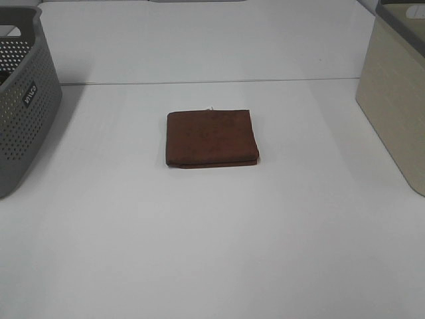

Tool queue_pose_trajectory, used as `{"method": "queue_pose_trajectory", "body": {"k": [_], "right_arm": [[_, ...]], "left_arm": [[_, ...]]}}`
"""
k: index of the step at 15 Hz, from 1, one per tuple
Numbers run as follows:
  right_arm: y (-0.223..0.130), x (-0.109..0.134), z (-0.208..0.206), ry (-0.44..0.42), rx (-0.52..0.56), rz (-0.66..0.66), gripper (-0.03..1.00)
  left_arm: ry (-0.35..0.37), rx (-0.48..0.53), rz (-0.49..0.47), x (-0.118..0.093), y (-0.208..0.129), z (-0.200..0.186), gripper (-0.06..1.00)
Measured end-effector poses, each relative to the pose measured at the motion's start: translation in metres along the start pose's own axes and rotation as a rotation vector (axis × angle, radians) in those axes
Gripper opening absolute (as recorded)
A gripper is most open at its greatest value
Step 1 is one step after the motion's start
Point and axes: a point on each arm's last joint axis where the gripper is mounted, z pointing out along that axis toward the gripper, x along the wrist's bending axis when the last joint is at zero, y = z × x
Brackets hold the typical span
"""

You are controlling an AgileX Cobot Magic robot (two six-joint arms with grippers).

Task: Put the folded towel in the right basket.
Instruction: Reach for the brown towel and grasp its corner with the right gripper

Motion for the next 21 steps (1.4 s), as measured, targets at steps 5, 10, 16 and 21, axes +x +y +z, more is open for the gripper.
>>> {"method": "queue_pose_trajectory", "body": {"k": [5,10,16,21], "right_arm": [[0.0000,0.0000,0.0000,0.000,0.000,0.000,0.77],[0.0000,0.0000,0.0000,0.000,0.000,0.000,0.77],[0.0000,0.0000,0.0000,0.000,0.000,0.000,0.77],[0.0000,0.0000,0.0000,0.000,0.000,0.000,0.77]], "left_arm": [[0.000,0.000,0.000,0.0000,0.0000,0.0000,0.97],[0.000,0.000,0.000,0.0000,0.0000,0.0000,0.97],[0.000,0.000,0.000,0.0000,0.0000,0.0000,0.97],[0.000,0.000,0.000,0.0000,0.0000,0.0000,0.97]]}}
